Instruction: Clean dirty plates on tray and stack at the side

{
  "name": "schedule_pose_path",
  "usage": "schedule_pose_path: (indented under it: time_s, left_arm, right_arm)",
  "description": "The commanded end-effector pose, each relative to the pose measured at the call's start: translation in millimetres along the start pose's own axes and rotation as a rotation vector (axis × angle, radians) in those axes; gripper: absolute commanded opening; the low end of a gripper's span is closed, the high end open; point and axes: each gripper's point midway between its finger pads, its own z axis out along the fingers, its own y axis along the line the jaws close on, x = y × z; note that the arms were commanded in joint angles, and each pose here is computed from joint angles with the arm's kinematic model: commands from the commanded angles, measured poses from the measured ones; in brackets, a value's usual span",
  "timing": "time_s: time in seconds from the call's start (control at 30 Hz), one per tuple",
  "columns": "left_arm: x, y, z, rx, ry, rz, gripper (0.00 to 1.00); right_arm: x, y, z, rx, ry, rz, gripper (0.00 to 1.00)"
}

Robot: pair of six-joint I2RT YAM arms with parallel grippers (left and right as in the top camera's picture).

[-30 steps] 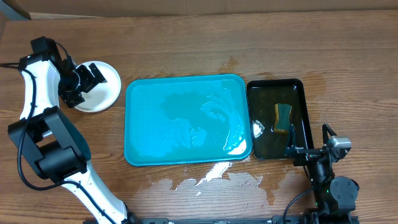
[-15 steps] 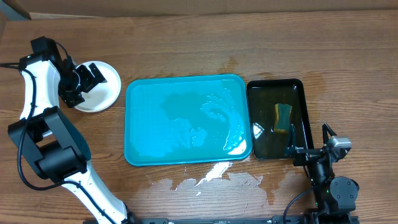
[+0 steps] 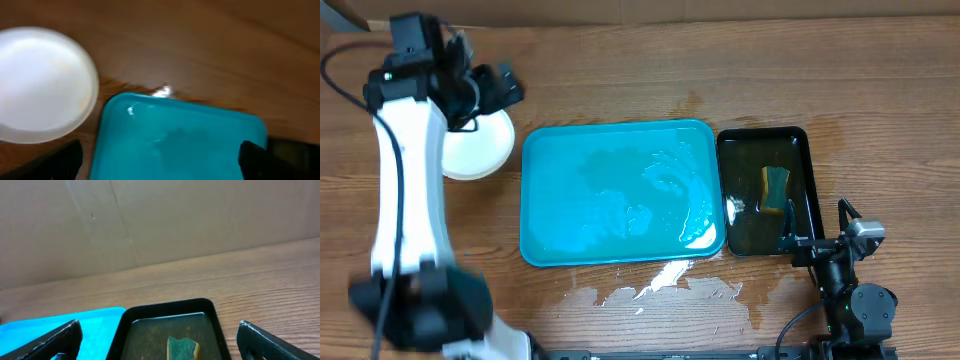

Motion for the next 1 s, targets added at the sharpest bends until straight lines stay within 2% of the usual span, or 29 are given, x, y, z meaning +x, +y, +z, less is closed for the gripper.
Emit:
schedule_pose_path:
  time_s: [0.0,0.2,0.4,0.7,0.97]
  left_arm:
    - [2.9,-55.5,-89.4,0.100,-0.185,0.126,1.00]
    - [36.3,-106.5,-204.6,0.253,-0.410,0.260,1.00]
    - [62.2,-108.5,-276.4,0.314,-0.570,0.296,1.00]
    - [122.4,-66.7,-283.9,0.219,-0.521,0.259,1.00]
    - [178.0,-27.3,-236.9,0.175,-0.499,0.221,1.00]
  right_arm:
    - [0.6,-1.9,0.1,0.007,-0.009,0.003,1.00]
    - [0.6,-1.9,0.1,0.007,-0.009,0.003,1.00]
    - [0.6,-1.9,0.1,0.007,-0.009,0.003,1.00]
    - [0.6,-1.9,0.1,0.007,-0.009,0.003,1.00]
    - [0.6,-1.9,0.1,0.007,-0.009,0.003,1.00]
